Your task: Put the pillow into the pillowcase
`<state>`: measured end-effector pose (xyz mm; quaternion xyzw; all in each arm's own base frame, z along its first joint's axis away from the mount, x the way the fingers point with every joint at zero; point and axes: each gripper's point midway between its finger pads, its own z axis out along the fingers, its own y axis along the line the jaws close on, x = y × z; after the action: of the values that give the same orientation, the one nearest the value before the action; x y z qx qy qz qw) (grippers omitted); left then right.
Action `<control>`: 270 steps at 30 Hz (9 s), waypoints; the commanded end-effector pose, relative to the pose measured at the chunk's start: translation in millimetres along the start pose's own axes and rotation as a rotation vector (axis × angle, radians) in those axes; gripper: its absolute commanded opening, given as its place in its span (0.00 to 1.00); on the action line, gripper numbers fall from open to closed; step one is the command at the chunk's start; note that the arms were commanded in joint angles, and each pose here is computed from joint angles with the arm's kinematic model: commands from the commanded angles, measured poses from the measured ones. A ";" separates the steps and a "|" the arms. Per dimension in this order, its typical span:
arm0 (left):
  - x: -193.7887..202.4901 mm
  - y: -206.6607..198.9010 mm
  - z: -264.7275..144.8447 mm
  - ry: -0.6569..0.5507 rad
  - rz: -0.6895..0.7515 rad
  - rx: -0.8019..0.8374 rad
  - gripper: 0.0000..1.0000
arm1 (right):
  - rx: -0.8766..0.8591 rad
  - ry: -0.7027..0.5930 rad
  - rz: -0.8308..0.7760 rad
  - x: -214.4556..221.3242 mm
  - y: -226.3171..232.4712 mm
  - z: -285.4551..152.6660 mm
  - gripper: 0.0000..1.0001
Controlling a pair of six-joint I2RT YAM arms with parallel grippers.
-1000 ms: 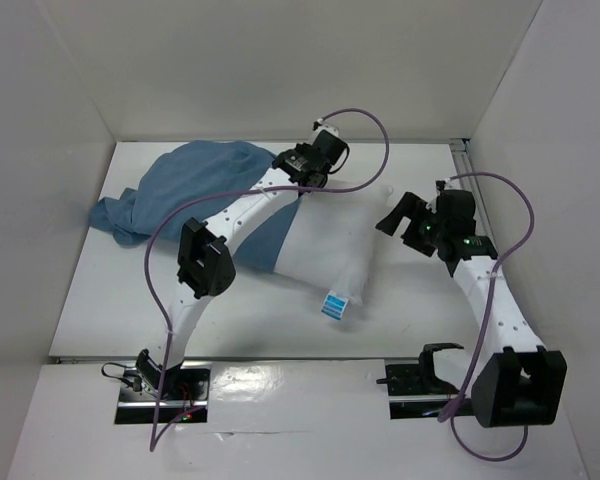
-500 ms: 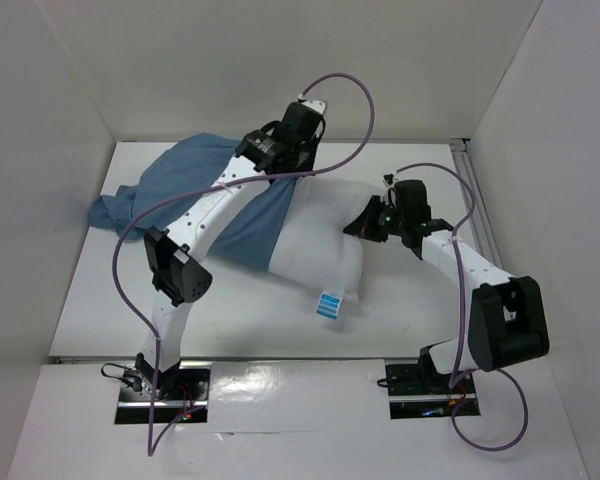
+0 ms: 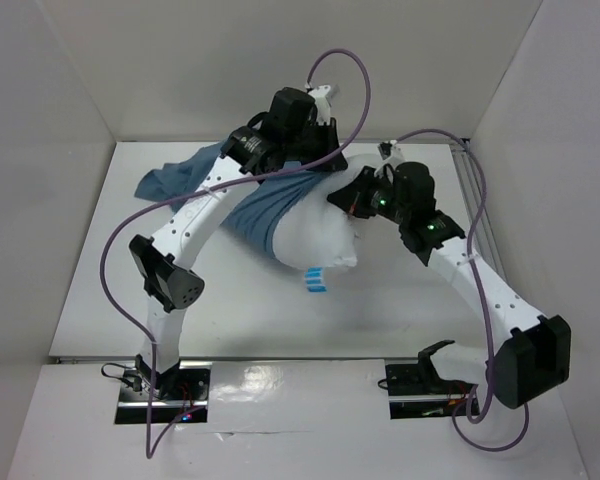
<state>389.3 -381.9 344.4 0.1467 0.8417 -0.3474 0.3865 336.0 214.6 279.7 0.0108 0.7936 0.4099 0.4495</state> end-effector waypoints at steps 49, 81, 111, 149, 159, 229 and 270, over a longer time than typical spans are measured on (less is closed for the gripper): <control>195.1 171.2 25.9 -0.089 0.171 -0.300 0.86 | 0.463 -0.009 0.134 -12.2 -110.3 -110.4 1.00; 143.9 180.7 11.0 -0.102 0.116 -0.284 0.00 | 0.273 0.335 0.138 81.9 -77.5 -97.4 1.00; 20.6 -175.7 -127.9 -0.252 0.151 0.730 0.00 | -0.001 -0.147 0.179 -18.8 -23.5 0.1 0.00; -87.8 75.9 -79.4 -0.244 0.016 -0.005 0.92 | 0.627 -0.128 0.356 -77.1 -184.8 -19.7 0.85; -39.7 129.1 -74.9 -0.167 0.227 -0.472 0.77 | 0.523 -0.169 0.263 -96.2 -190.3 -69.7 0.87; 32.1 -78.0 -98.1 0.023 0.022 0.396 0.00 | -0.251 -0.170 0.083 -26.3 68.5 -23.5 0.00; 94.2 -117.7 -93.7 0.162 -0.047 0.515 0.00 | -0.016 -0.067 0.083 54.9 -27.4 -23.1 0.00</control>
<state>254.4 -378.4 278.7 0.1954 0.8584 -0.4217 0.2172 291.5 187.8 174.2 0.0897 0.8290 0.3804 0.4000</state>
